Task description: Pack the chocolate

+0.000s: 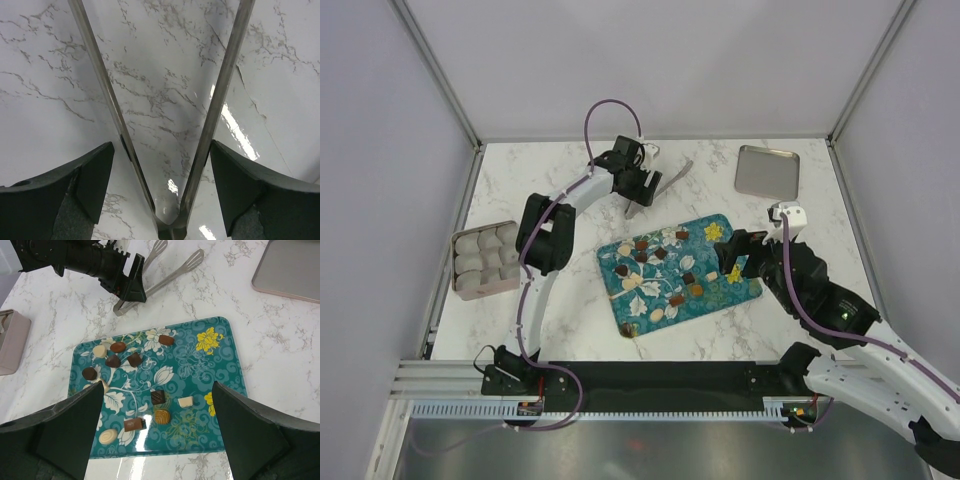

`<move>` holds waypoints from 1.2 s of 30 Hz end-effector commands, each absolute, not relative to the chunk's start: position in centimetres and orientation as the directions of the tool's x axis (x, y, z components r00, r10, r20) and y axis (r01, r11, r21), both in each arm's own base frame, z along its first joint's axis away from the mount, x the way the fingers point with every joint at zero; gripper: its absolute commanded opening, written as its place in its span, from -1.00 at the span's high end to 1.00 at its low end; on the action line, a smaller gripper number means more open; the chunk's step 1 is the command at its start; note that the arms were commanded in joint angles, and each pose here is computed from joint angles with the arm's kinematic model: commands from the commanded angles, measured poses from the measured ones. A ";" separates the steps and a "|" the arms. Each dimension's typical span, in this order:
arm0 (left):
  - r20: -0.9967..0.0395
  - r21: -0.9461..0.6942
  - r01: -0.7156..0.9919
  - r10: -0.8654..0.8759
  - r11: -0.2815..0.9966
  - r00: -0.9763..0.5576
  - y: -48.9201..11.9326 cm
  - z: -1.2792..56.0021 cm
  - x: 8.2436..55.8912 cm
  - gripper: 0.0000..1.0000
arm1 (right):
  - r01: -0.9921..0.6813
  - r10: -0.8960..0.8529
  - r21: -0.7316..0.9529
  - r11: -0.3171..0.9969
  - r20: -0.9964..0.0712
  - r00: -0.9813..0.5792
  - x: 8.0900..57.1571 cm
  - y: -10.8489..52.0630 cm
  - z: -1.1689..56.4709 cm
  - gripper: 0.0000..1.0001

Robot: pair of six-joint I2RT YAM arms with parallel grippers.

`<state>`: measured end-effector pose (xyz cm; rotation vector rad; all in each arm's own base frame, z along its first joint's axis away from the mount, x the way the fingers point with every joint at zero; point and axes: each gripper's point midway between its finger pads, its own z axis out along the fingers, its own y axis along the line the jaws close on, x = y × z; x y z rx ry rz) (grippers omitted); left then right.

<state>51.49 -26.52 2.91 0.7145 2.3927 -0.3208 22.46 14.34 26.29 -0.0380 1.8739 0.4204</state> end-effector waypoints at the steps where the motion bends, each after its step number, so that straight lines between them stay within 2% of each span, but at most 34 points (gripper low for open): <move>1: -0.653 -0.012 0.587 0.439 0.810 -0.618 -26.8 3.6 52.9 -0.70 | -0.215 0.183 0.256 0.943 -0.933 -0.310 23.0 14.0 26.6 -0.96; 6: -0.643 -0.004 0.583 0.445 0.812 -0.623 -26.7 2.9 53.0 -0.65 | -0.214 0.179 0.252 0.944 -0.933 -0.314 23.1 14.2 26.3 -0.95; 12: -0.640 0.005 0.562 0.435 0.827 -0.634 -26.3 3.1 52.9 -0.49 | -0.212 0.186 0.260 0.942 -0.931 -0.313 23.2 14.3 26.4 -0.95; 21: -0.693 -0.037 0.510 0.346 0.859 -0.633 -26.1 8.4 51.7 -0.23 | -0.221 0.218 0.296 0.929 -0.923 -0.318 22.8 14.5 26.8 -0.94; 29: -0.732 -0.056 0.460 0.277 0.886 -0.623 -24.8 14.0 49.3 -0.18 | -0.222 0.248 0.334 0.916 -0.907 -0.341 22.3 14.7 26.6 -0.93; 36: -0.705 -0.077 0.423 0.251 0.903 -0.663 -23.1 16.7 46.1 -0.09 | -0.219 0.250 0.336 0.916 -0.905 -0.344 22.2 14.5 26.8 -0.92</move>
